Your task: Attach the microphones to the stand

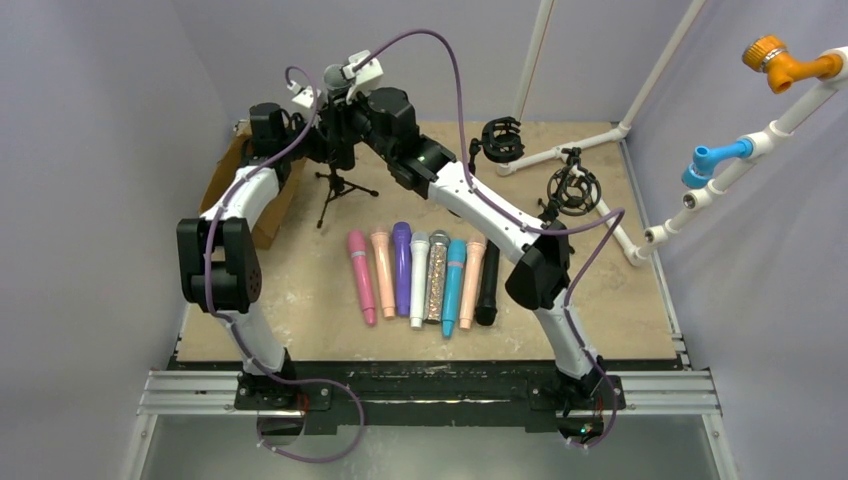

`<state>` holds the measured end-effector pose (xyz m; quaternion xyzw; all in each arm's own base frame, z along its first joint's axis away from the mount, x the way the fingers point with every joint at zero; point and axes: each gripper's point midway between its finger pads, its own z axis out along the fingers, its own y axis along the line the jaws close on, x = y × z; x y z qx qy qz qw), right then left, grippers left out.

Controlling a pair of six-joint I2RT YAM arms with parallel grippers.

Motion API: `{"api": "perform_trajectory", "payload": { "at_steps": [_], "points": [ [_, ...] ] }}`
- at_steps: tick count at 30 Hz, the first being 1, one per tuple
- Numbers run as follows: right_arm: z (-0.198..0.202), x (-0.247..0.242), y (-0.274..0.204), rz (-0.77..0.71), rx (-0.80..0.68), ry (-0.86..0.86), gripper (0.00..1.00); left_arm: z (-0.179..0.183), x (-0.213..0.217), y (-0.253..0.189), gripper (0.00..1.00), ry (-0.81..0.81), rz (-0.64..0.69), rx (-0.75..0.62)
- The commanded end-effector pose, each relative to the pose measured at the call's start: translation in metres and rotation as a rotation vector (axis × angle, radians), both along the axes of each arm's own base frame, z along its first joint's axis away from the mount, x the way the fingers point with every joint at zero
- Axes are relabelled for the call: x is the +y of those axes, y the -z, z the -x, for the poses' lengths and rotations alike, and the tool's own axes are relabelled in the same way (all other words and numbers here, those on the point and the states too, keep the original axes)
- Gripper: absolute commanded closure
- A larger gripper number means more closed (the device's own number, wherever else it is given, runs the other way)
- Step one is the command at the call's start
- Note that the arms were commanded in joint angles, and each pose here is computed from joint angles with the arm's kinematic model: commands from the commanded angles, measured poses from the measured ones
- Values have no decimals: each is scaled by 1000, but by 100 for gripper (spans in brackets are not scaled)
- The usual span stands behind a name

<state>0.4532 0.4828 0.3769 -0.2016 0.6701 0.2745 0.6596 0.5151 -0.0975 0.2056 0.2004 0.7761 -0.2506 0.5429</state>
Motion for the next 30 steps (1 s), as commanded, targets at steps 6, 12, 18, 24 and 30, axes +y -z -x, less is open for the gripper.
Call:
{"api": "perform_trajectory", "payload": {
  "at_steps": [6, 12, 18, 24, 30],
  "points": [
    [-11, -1, -7, -23, -20, 28, 84, -24, -16, -28, 25, -17, -2, -58],
    [-9, -1, -16, -43, -33, 20, 74, 9, -2, -26, 2, -75, -8, -33],
    [-1, 6, -30, -76, -50, -18, 51, 49, 38, -13, 0, -258, 38, 70],
    [14, 14, -26, -43, -49, -41, 36, 89, 40, -2, 0, -256, 9, 135],
    [21, -2, -22, -8, -32, -16, 18, 109, 49, -7, 0, -292, -37, 186]
  ]
}}
